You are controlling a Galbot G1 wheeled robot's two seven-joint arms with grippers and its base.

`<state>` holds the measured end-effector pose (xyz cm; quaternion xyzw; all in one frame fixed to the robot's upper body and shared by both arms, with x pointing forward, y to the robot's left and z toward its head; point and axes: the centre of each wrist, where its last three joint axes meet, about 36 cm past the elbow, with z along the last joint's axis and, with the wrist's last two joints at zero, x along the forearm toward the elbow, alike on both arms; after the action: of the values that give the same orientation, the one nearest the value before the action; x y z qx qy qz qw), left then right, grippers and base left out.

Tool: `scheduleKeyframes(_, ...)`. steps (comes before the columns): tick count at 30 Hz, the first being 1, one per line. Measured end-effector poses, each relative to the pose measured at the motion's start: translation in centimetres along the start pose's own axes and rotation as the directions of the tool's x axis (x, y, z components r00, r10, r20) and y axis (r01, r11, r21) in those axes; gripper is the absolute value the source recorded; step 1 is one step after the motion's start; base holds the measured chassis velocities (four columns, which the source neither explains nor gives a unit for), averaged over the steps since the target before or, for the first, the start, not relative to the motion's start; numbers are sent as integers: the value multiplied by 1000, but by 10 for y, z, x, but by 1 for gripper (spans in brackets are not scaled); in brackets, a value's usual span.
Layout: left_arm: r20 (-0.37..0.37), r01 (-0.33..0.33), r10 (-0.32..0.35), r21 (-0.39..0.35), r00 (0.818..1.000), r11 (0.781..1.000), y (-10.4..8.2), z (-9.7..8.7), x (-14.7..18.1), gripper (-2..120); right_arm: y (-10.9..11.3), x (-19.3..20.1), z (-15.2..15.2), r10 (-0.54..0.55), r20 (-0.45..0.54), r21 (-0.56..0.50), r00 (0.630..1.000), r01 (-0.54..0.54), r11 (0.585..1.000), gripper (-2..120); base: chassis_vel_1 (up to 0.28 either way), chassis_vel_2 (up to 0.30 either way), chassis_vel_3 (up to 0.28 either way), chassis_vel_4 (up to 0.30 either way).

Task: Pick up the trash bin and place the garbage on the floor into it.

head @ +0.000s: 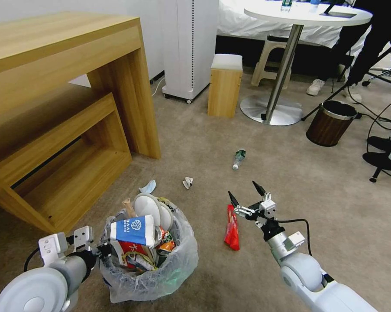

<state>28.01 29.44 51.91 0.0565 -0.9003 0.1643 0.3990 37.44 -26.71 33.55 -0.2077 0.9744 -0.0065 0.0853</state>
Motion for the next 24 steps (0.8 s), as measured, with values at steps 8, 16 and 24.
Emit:
scheduleKeyframes(8, 13, 11, -11, 4, 1000, 1000, 1, -2, 1, 0, -7, -13, -12, 53, -41, -12, 998, -54, 998, 100, 0, 0, 0, 0)
scheduleKeyframes(16, 42, 33, -34, 27, 999, 999, 3, -7, 4, 0, -5, -15, -13, 76, -33, -31, 997, -77, 997, 100, 0, 0, 0, 0)
scheduleKeyframes(24, 84, 151, -158, 79, 984, 985, 9, -17, 6, 0, -3, -18, -13, 63, -22, -35, 998, -64, 997, 100, 0, 0, 0, 0)
